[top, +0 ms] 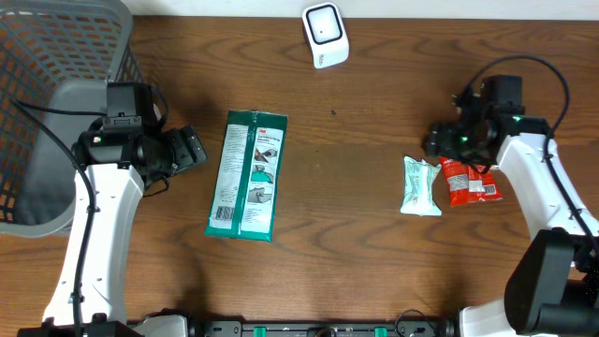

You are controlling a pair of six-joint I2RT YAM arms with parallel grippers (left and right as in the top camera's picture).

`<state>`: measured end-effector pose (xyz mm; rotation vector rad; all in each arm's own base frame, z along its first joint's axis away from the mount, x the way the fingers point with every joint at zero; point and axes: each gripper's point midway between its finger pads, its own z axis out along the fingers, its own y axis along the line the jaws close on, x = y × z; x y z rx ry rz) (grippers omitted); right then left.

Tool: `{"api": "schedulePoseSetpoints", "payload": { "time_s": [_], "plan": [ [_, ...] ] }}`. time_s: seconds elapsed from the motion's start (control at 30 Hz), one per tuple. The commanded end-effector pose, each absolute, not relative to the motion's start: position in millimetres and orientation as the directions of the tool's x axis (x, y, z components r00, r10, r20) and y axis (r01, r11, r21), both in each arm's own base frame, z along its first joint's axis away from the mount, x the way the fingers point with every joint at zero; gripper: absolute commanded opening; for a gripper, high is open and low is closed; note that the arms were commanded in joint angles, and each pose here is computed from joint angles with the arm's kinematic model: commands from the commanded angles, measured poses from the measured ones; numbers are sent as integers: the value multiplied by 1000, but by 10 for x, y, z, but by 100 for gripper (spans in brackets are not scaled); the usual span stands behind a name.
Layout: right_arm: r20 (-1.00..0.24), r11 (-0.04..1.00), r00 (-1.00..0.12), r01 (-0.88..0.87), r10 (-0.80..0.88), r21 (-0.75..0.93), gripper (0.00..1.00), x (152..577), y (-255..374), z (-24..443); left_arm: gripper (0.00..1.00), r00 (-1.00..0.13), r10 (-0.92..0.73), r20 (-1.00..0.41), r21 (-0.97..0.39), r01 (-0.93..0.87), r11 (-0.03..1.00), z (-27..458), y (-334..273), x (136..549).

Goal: Scan the item barcode
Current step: 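Release the wipes pack and move right gripper left toward gloves packet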

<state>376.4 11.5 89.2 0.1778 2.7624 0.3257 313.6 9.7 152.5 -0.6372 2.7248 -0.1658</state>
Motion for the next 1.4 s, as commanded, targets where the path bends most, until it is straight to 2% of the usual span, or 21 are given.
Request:
{"api": "schedulePoseSetpoints", "payload": {
  "time_s": [0.0, 0.17, 0.33, 0.5, 0.57, 0.6, 0.63, 0.7, 0.8, 0.9, 1.07, 1.13, 1.37],
  "plan": [
    [-329, 886, -939, -70, 96, 458, 77, 3748, 751, 1025, 95, -841, -447, -305, -179, -410, 894, 1543, 122, 3130],
    [-381, 867, -924, -204, -18, 455, 77, 3744, 1263, 1073, 95, -841, -447, -305, -179, -410, 894, 1543, 122, 3130],
    [-362, 866, -932, -179, 2, 466, 79, 3707, 1689, 1049, 95, -841, -448, -304, -181, -411, 894, 1543, 119, 3132],
    [-374, 842, -925, -259, -74, 474, 82, 3599, 2130, 1000, 95, -815, -455, -359, -214, -403, 890, 1609, 118, 3289],
    [-374, 830, -924, -271, -81, 488, 85, 3558, 2297, 998, 98, -823, -455, -340, -218, -402, 889, 1592, 93, 3253],
    [-389, 820, -917, -289, -90, 494, 87, 3549, 2392, 1020, 79, -824, -455, -337, -217, -402, 889, 1583, 93, 3248],
    [-405, 813, -908, -313, -106, 491, 88, 3536, 2466, 1037, 55, -830, -451, -329, -224, -396, 891, 1565, 61, 3245],
    [-434, 819, -890, -349, -138, 456, 87, 3526, 2527, 1033, 33, -844, -438, -309, -223, -384, 896, 1510, -1, 3226],
    [-418, 835, -899, -326, -129, 444, 78, 3491, 2539, 998, 14, -900, -354, -253, -186, -313, 931, 1253, -179, 3177],
    [-383, 841, -919, -277, -91, 465, 71, 3463, 2531, 984, 13, -932, -297, -207, -158, -267, 951, 1017, -276, 3165],
    [-363, 820, -926, -285, -102, 497, 69, 3402, 2582, 996, 13, -953, -273, -133, -127, -257, 958, 655, -303, 3212],
    [-358, 814, -928, -287, -105, 505, 68, 3387, 2595, 1000, 8, -957, -273, -103, -118, -261, 958, 514, -304, 3224],
    [-298, 812, -950, -242, -88, 531, 63, 3354, 2607, 854, 7, -962, -270, 41, -83, -273, 958, 23, -326, 3121]
  ]
}}
